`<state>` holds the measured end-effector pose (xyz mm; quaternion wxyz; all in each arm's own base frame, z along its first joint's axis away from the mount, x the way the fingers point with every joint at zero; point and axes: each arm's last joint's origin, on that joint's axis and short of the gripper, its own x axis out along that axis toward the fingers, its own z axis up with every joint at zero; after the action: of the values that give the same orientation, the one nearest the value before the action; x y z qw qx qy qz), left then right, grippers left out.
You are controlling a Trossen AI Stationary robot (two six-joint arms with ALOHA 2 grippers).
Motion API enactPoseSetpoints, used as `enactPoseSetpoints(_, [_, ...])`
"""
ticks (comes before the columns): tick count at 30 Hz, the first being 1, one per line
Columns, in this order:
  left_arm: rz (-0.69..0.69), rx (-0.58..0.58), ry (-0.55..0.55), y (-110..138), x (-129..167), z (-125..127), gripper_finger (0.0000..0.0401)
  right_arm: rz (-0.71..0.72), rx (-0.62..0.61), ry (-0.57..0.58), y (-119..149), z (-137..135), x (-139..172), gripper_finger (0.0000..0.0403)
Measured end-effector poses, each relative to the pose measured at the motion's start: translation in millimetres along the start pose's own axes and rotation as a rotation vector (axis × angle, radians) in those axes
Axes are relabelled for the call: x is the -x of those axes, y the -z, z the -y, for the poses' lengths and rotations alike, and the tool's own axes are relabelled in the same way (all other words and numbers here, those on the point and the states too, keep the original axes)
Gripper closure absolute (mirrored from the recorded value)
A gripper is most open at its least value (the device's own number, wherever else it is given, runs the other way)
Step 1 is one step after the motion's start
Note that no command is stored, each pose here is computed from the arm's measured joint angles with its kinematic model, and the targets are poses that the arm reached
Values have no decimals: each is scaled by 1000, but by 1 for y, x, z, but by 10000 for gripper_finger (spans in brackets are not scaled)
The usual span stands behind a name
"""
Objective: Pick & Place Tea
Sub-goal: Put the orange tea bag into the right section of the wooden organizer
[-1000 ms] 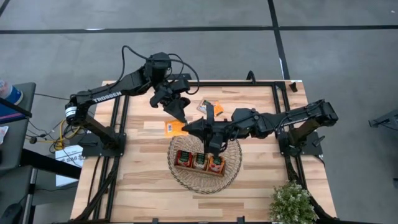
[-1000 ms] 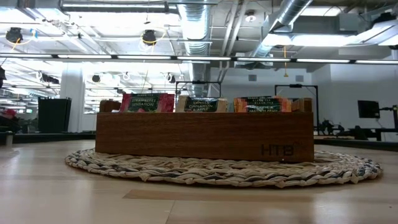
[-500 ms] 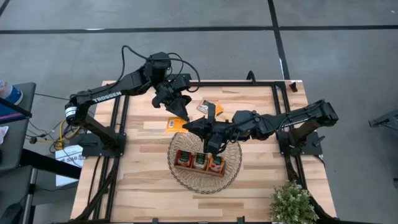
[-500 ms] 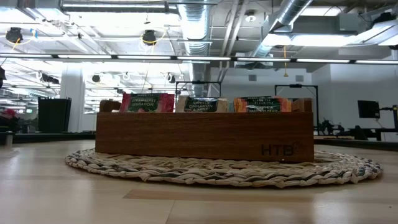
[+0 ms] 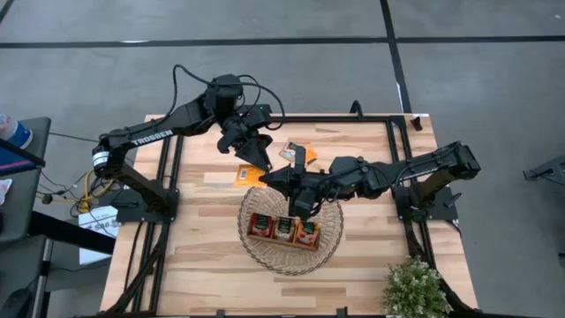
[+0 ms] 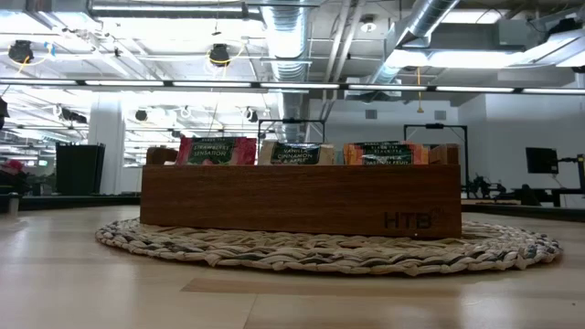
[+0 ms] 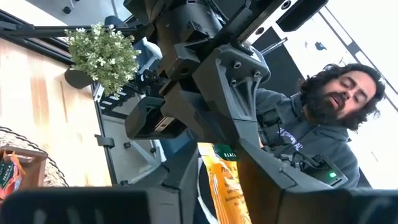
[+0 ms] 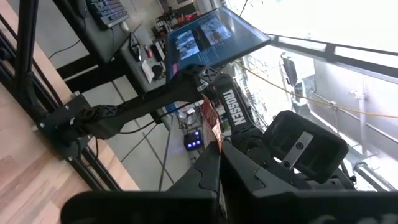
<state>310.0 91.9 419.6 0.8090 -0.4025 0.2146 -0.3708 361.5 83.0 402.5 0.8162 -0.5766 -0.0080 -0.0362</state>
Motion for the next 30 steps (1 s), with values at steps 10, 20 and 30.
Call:
enactPoseSetpoints(10, [17, -74, -15, -1, 0, 0, 255, -48, -47, 2, -8, 1, 3, 403])
enactPoseSetpoints(20, [98, -256, -91, -6, 12, 0, 254, -90, -227, -100, -33, 17, 16, 403])
enactPoseSetpoints(30, [171, -357, -181, -9, 30, 3, 254, -279, -750, -271, -44, 42, 44, 403])
